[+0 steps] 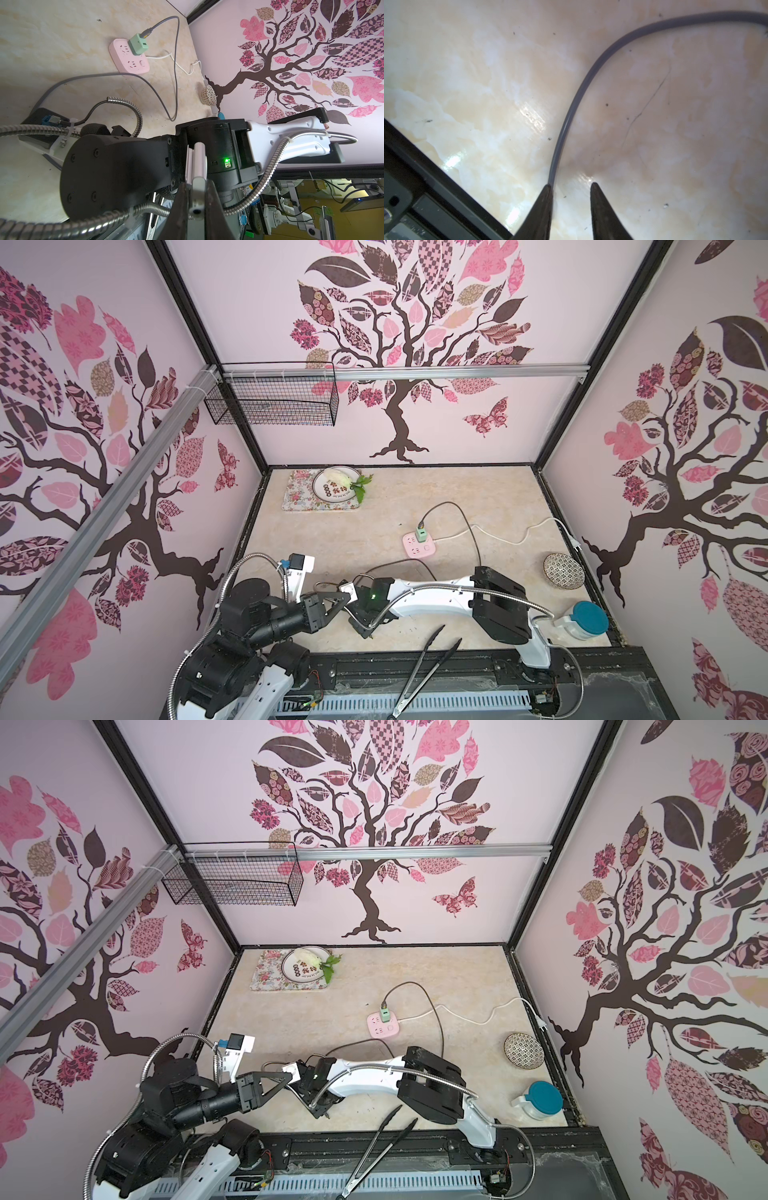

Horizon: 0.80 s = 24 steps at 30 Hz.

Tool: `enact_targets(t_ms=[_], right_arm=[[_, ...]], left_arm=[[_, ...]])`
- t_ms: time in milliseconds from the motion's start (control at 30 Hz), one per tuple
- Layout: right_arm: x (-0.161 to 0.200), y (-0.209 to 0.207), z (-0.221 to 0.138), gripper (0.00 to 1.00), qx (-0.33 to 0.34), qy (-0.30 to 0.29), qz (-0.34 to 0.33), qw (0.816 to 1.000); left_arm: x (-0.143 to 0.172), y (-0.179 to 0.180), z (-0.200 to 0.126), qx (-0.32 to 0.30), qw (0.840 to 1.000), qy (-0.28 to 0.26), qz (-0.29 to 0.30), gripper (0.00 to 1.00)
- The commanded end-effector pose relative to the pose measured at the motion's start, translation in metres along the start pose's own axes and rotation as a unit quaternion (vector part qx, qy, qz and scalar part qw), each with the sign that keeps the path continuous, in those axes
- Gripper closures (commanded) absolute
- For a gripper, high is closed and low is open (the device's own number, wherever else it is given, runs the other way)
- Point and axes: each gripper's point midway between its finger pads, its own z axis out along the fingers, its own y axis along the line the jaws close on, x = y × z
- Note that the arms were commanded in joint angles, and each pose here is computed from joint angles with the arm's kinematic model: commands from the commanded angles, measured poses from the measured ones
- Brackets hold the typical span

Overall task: Charge mp3
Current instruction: Pick up the charging cable from the center of the board.

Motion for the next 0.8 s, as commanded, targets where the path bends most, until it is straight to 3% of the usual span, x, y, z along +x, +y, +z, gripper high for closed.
enact_targets(t_ms=[0, 767], right_arm=[[0.01, 0.004, -0.007, 0.67, 0.002, 0.018, -0.003, 1.0], [0.024, 0.019, 0.017, 0.7, 0.017, 0.066, -0.039, 0.997]], left_arm=[[-0.005, -0.008, -0.005, 0.009, 1.0, -0.011, 0.014, 0.91], [0.0, -0.009, -0.008, 0.01, 1.0, -0.009, 0.013, 0.91]])
